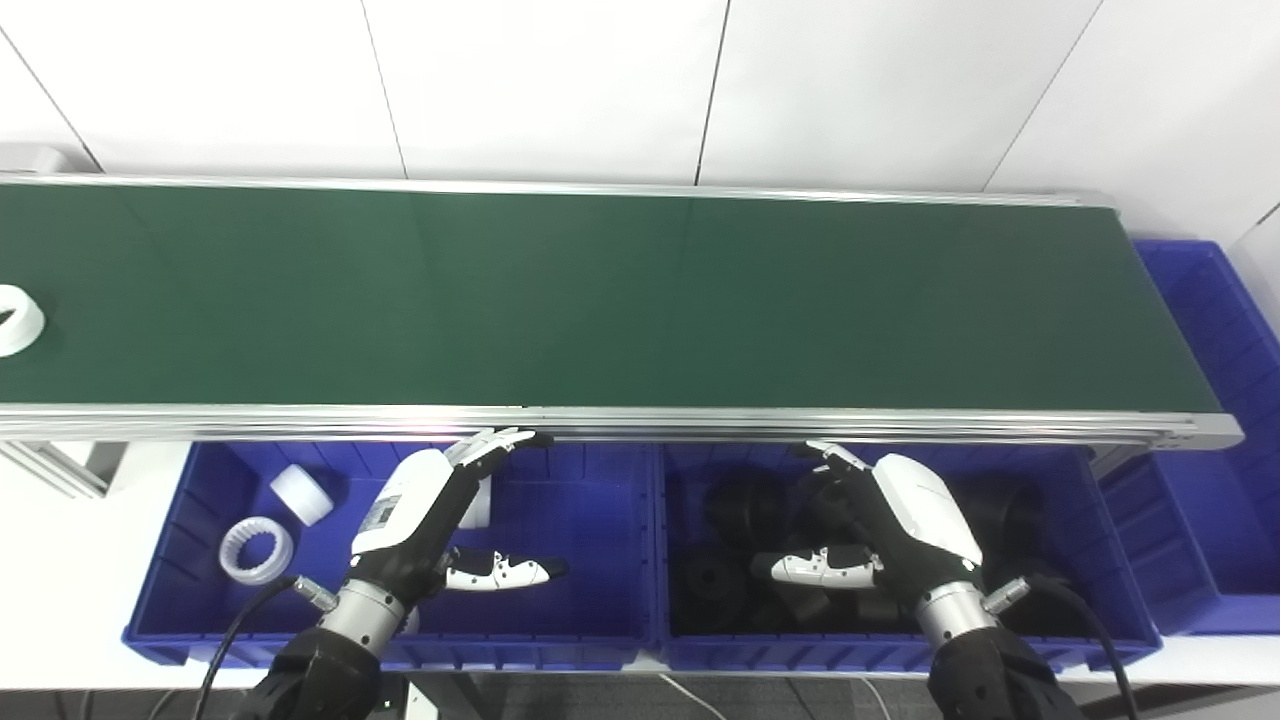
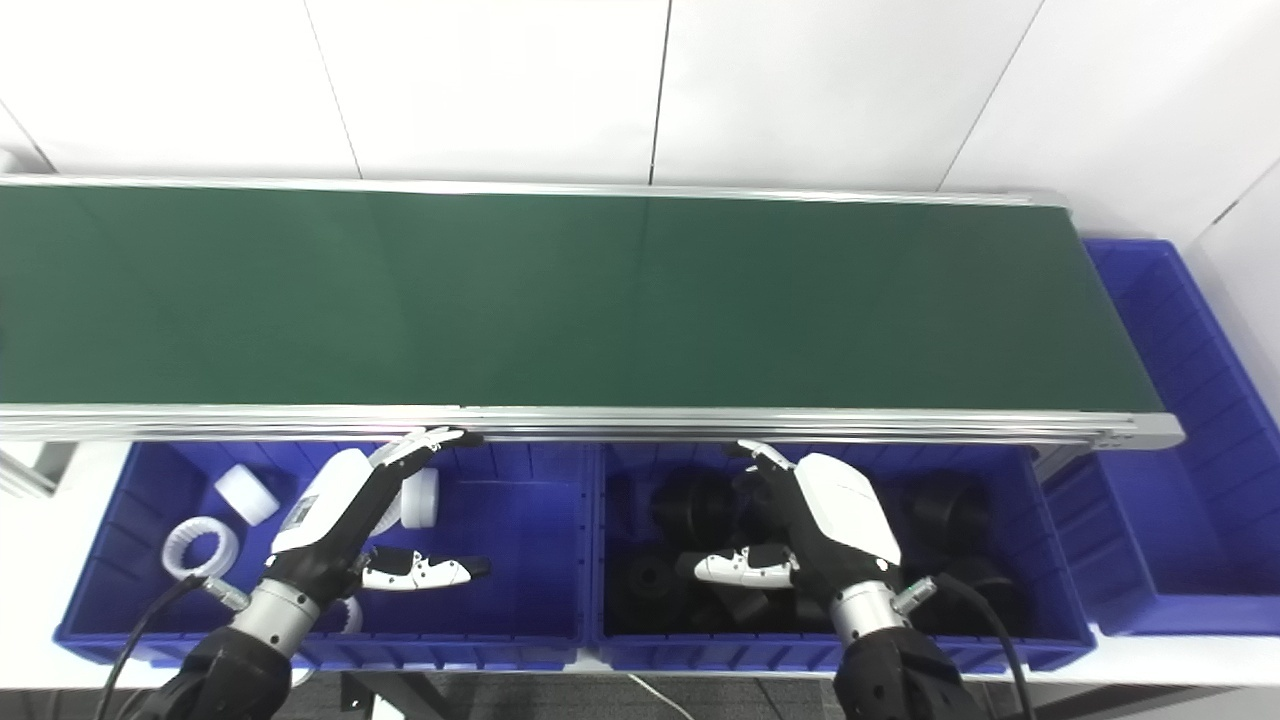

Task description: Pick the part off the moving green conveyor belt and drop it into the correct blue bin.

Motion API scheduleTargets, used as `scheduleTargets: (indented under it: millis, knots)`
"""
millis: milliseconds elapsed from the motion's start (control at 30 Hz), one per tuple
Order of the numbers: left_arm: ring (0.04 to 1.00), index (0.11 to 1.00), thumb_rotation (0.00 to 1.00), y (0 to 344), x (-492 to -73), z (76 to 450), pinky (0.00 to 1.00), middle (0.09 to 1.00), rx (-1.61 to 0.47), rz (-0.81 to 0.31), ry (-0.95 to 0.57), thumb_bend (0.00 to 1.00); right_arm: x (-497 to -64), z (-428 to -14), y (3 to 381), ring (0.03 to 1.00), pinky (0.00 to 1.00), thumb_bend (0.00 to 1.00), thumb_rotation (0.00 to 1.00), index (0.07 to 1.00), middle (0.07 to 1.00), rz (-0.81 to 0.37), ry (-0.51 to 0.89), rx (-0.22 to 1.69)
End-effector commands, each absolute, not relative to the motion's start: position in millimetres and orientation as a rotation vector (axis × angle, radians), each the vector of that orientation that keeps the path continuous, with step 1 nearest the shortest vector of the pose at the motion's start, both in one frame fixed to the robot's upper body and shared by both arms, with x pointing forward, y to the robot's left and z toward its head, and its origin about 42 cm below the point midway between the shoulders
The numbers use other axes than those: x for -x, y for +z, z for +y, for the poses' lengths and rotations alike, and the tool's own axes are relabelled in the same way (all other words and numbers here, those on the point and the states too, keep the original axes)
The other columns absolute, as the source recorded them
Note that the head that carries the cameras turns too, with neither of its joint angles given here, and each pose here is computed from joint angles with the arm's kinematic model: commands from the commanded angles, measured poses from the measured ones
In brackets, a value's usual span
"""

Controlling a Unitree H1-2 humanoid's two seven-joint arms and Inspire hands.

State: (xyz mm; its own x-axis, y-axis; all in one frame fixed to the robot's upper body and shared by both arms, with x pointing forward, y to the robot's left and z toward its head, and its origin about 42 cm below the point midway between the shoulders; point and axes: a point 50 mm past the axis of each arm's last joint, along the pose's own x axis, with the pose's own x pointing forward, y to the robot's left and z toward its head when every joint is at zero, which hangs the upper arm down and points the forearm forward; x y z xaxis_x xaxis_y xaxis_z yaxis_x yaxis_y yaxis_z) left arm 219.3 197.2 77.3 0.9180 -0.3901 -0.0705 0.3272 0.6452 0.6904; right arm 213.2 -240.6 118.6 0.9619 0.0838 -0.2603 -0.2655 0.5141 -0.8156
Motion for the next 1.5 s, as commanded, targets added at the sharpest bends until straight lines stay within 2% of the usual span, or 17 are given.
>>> scheduleTargets:
  millis: [0,133,233,300,467,600,733,800,900,1000,1067,1167,1467]
  knots:
    - [0.916,0.825,0.27,87,-227,194,0.92,0.877,-0.759,-0.16,-0.391,0.78,-216,-242,127,0.699,0.64,0.75,0.38,0.836,0.721,0.159,0.184,1.014]
    - [0.913,0.821,0.27,84,-227,189,0.91,0.875,-0.754,-0.17,-0.395,0.78,-214,-246,127,0.703,0.65,0.75,0.37,0.836,0.723,0.159,0.184,1.011]
    - [0.909,0.818,0.28,81,-227,183,0.91,0.872,-0.755,-0.173,-0.4,0.77,-213,-252,126,0.68,0.62,0.76,0.37,0.828,0.71,0.143,0.179,1.016]
    - [0.906,0.819,0.31,78,-226,177,0.92,0.869,-0.757,-0.171,-0.401,0.78,-212,-257,124,0.666,0.61,0.76,0.31,0.816,0.696,0.122,0.175,1.011]
    - [0.9,0.817,0.33,71,-224,163,0.9,0.867,-0.746,-0.161,-0.392,0.79,-211,-266,122,0.673,0.65,0.75,0.25,0.813,0.693,0.132,0.169,1.011]
    - [0.892,0.815,0.31,67,-224,154,0.88,0.859,-0.743,-0.166,-0.385,0.8,-211,-272,118,0.705,0.66,0.71,0.28,0.836,0.718,0.163,0.18,1.015]
    - [0.894,0.817,0.32,63,-226,150,0.88,0.859,-0.746,-0.172,-0.387,0.8,-211,-274,116,0.708,0.65,0.7,0.27,0.833,0.724,0.16,0.184,1.019]
    - [0.897,0.82,0.32,63,-226,149,0.88,0.861,-0.748,-0.172,-0.386,0.8,-212,-272,117,0.704,0.63,0.71,0.26,0.829,0.722,0.164,0.181,1.024]
    - [0.899,0.824,0.33,61,-226,148,0.89,0.863,-0.748,-0.177,-0.387,0.79,-213,-271,119,0.719,0.68,0.72,0.28,0.828,0.724,0.165,0.181,1.035]
    - [0.901,0.828,0.33,59,-227,148,0.89,0.866,-0.75,-0.176,-0.391,0.79,-213,-272,118,0.723,0.69,0.72,0.3,0.831,0.725,0.163,0.181,1.031]
    - [0.907,0.833,0.33,59,-227,148,0.9,0.871,-0.75,-0.174,-0.393,0.79,-213,-272,116,0.714,0.67,0.73,0.29,0.832,0.722,0.164,0.178,1.026]
    - [0.906,0.831,0.33,57,-227,147,0.9,0.87,-0.75,-0.174,-0.391,0.79,-212,-273,114,0.709,0.67,0.72,0.35,0.833,0.723,0.17,0.178,1.023]
    - [0.904,0.825,0.33,55,-226,148,0.9,0.868,-0.746,-0.173,-0.392,0.79,-212,-273,111,0.706,0.66,0.73,0.34,0.832,0.715,0.18,0.178,1.019]
